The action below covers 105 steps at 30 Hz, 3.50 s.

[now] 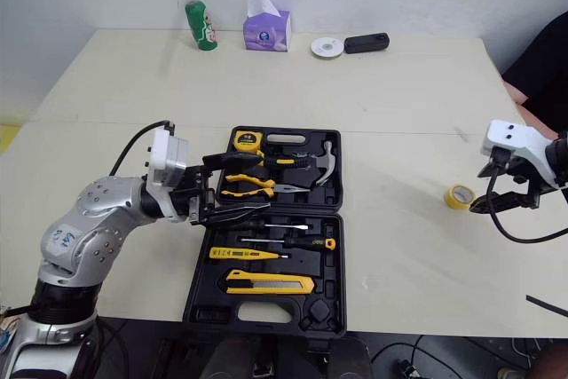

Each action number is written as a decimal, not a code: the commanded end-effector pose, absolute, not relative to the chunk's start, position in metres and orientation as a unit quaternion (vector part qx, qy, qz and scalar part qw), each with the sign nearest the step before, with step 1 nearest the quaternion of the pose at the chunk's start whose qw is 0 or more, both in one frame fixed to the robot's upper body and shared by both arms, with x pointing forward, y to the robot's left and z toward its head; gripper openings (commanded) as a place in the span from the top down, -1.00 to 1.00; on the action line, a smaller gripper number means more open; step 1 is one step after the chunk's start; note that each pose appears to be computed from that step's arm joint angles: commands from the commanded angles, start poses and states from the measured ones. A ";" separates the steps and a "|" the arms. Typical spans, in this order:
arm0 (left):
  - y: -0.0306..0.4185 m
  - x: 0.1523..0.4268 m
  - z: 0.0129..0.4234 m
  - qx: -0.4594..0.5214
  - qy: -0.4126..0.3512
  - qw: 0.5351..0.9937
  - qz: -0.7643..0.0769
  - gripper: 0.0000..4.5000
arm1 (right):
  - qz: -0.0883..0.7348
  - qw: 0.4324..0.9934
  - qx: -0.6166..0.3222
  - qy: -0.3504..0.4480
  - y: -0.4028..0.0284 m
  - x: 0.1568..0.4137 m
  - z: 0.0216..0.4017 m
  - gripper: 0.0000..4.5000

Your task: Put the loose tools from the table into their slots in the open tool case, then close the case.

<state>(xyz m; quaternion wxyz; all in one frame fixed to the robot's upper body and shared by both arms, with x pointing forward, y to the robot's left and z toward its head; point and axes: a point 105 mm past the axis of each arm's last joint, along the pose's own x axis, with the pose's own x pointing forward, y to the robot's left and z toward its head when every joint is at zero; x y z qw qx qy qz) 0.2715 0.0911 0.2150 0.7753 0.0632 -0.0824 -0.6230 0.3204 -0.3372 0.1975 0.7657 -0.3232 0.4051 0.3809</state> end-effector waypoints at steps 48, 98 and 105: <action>0.091 0.254 0.209 0.087 -0.096 0.755 -0.642 -1.00 | 0.417 0.730 -0.337 0.422 -0.329 0.335 0.161 0.98; 0.120 0.209 0.167 0.148 -0.015 0.709 -0.689 -1.00 | 0.782 0.416 -0.394 0.245 -0.087 0.187 0.127 0.98; 0.123 0.207 0.165 0.148 -0.008 0.714 -0.684 -1.00 | 0.761 0.410 -0.423 0.272 -0.098 0.195 0.121 0.98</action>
